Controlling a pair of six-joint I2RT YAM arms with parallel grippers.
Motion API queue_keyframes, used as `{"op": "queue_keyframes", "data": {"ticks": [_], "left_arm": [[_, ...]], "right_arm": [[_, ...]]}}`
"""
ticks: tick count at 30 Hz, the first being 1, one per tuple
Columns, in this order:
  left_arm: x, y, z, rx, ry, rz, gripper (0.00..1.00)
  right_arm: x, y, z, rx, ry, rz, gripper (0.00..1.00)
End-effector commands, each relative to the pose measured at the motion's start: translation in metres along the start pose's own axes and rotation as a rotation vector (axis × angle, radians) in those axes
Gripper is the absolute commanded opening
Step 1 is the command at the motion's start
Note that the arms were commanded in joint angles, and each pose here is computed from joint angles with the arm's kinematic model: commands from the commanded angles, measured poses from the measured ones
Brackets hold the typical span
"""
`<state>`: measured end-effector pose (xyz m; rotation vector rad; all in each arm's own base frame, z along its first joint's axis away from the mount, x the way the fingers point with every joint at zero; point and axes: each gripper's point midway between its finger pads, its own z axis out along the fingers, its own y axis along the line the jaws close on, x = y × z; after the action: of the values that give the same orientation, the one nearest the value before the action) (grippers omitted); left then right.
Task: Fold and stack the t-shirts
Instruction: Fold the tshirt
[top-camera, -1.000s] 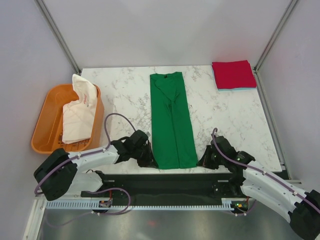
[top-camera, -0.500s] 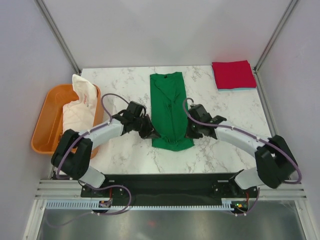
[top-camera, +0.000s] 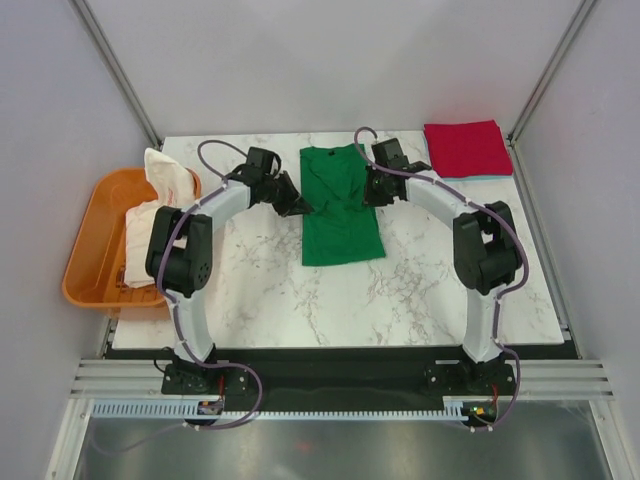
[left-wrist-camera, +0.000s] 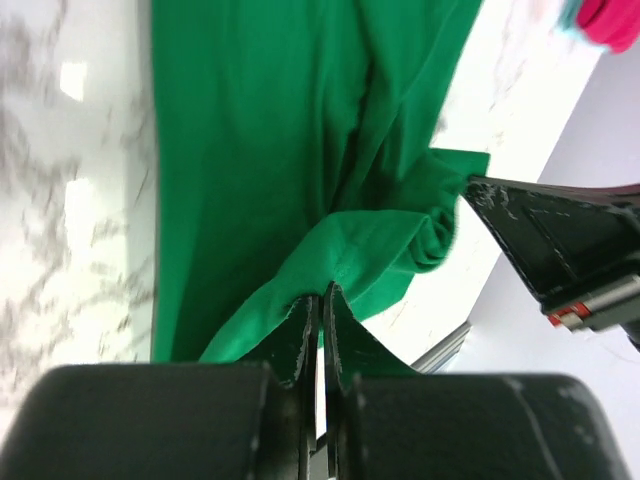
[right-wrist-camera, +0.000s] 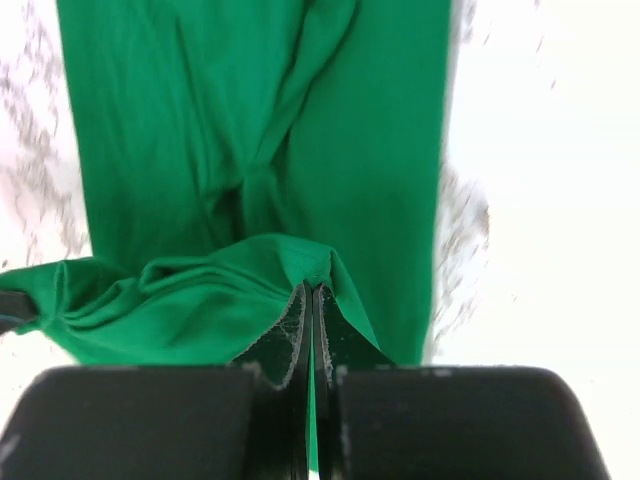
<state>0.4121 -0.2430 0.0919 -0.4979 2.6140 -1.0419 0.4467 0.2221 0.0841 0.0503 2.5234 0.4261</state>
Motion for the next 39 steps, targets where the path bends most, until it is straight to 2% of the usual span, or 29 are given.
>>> {"op": "queue_keyframes", "data": {"ticks": [1, 8, 17, 27, 29, 31, 32, 33, 35, 36, 37, 39], "left_arm": [[-0.023, -0.021, 0.001, 0.071, 0.002, 0.064, 0.02], [-0.051, -0.021, 0.022, 0.075, -0.004, 0.027, 0.02], [-0.078, -0.009, 0.036, 0.056, -0.03, -0.011, 0.02], [-0.086, -0.008, 0.048, 0.066, -0.022, 0.001, 0.02], [-0.088, -0.008, 0.05, 0.068, -0.024, 0.004, 0.07], [-0.09, -0.005, 0.05, 0.067, -0.026, 0.005, 0.17], [-0.094, -0.005, 0.048, 0.068, -0.034, 0.009, 0.21], [-0.1, -0.006, 0.041, 0.073, -0.049, 0.008, 0.29], [-0.106, -0.008, 0.028, 0.076, -0.075, 0.029, 0.36], [-0.113, -0.017, 0.01, 0.082, -0.118, 0.056, 0.51], [-0.11, -0.014, 0.004, 0.068, -0.126, 0.067, 0.56], [-0.108, -0.014, -0.01, 0.046, -0.158, 0.121, 0.56]], "right_arm": [[-0.024, -0.004, 0.007, 0.001, 0.001, -0.034, 0.0], [-0.066, -0.006, 0.016, -0.004, -0.045, -0.013, 0.0], [-0.067, -0.024, 0.039, 0.031, -0.027, 0.016, 0.0], [-0.078, -0.023, 0.053, -0.003, -0.062, 0.025, 0.0], [-0.079, -0.024, 0.055, -0.004, -0.065, 0.03, 0.0], [-0.081, -0.025, 0.056, -0.001, -0.075, 0.03, 0.05], [-0.087, -0.025, 0.054, -0.002, -0.088, 0.031, 0.1], [-0.091, -0.026, 0.052, -0.001, -0.095, 0.035, 0.16], [-0.101, -0.029, 0.041, -0.011, -0.117, 0.043, 0.21], [-0.11, -0.025, 0.026, -0.028, -0.141, 0.035, 0.31], [-0.104, -0.028, 0.022, -0.028, -0.127, 0.023, 0.39], [-0.105, -0.026, -0.001, -0.068, -0.133, 0.001, 0.55]]}}
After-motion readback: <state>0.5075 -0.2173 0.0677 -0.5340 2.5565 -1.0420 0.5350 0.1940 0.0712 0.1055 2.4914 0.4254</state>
